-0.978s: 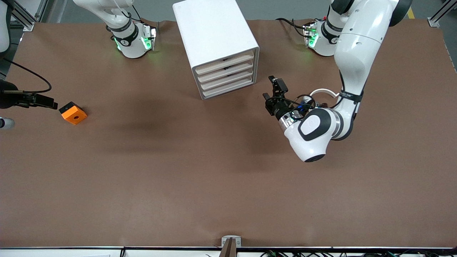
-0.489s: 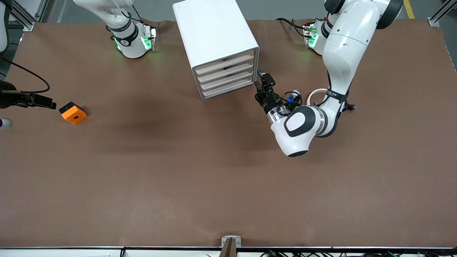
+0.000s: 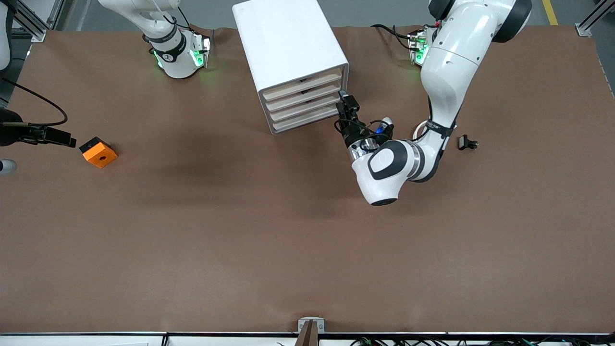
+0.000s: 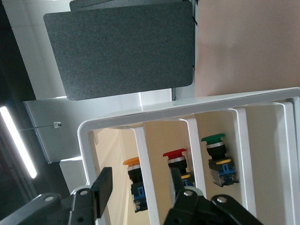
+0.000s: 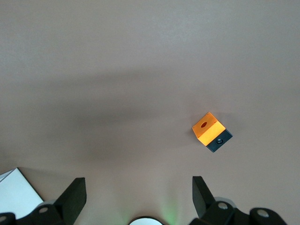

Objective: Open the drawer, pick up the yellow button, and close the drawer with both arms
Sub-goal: 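Grasp the drawer front with the left gripper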

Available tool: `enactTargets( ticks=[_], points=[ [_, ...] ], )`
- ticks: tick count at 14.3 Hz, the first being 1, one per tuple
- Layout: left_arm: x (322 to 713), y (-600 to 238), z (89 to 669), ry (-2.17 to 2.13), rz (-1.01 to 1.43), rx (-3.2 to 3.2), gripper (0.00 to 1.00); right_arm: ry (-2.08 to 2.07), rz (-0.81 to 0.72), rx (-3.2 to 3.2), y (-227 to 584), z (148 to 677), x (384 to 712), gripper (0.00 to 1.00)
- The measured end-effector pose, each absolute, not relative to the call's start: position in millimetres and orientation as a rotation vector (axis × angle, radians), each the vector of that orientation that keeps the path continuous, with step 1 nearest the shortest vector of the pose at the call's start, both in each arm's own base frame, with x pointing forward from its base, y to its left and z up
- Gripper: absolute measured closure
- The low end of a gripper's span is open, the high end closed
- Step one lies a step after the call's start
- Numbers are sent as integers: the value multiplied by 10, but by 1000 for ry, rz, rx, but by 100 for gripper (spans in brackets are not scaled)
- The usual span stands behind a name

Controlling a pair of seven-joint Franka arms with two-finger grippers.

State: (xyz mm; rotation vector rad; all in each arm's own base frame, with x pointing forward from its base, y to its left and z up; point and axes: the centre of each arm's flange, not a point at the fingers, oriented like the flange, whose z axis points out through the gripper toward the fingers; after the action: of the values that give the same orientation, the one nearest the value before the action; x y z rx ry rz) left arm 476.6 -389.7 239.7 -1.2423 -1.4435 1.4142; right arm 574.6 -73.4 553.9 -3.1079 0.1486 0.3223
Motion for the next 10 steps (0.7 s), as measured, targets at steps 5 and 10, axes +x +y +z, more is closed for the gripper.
enactTargets(
  ticks=[5, 10],
  points=[
    [4513, -4104, 2329, -1392, 1390, -1238, 46, 148, 322, -3108, -723, 5539, 5748, 0],
    [4280, -4223, 2229, -1350, 1366, -1218, 51, 148, 322, -3107, -720, 5539, 5748, 0]
  ],
)
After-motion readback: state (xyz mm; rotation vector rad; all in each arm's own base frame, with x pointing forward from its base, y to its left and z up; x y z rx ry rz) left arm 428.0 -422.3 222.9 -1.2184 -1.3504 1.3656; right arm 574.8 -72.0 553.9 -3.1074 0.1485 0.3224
